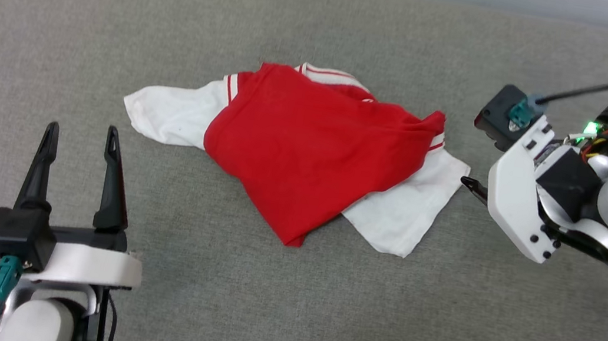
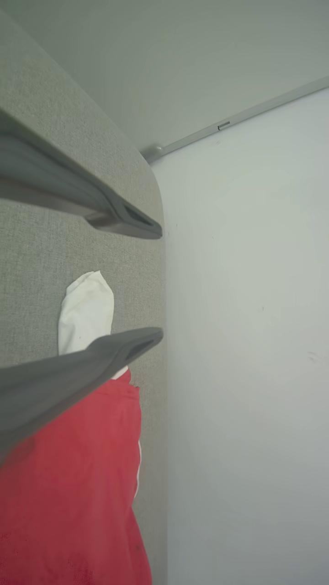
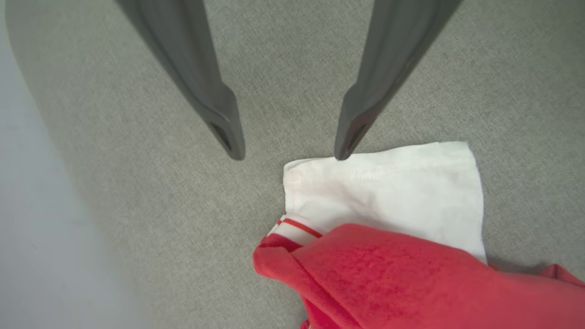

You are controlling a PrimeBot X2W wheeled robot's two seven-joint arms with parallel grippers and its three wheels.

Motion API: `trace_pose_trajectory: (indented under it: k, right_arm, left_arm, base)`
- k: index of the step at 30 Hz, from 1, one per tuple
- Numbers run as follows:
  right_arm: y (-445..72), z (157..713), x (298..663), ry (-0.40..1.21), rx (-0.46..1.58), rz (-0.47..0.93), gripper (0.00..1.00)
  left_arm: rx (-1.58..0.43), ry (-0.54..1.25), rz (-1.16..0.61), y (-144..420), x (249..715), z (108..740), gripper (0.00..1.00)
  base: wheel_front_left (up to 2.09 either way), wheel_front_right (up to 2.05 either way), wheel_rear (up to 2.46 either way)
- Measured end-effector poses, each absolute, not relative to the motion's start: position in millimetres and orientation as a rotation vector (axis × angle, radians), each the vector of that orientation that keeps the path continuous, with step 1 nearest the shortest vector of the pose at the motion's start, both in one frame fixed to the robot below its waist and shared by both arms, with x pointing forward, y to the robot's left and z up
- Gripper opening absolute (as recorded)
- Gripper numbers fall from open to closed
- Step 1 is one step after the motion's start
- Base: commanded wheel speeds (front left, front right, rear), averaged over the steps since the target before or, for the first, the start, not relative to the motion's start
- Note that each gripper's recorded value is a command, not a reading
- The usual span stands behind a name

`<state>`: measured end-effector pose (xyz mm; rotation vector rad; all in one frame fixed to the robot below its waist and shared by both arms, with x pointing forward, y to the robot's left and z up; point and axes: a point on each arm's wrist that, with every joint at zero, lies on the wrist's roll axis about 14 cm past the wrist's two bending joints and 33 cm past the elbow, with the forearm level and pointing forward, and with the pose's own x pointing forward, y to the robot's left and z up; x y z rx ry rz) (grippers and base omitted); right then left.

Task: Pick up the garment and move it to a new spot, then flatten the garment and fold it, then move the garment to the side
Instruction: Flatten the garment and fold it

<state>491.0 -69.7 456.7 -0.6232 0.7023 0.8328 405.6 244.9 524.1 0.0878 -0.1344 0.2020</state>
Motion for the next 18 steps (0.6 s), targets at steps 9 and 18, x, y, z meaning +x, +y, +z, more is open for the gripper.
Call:
trace_pose_trajectory:
  k: [9, 18]
  right_arm:
    - [-54, 383, 492, 0.920, -0.629, 0.904, 1.00]
    - [-49, 374, 484, 0.884, -0.553, 0.933, 0.00]
  left_arm:
    - [0.079, -0.103, 0.213, 245, 427, 504, 1.00]
    - [0.085, -0.096, 0.226, 251, 431, 500, 1.00]
  base:
    - [0.00, 0.00, 0.00]
    - [0.00, 0.00, 0.00]
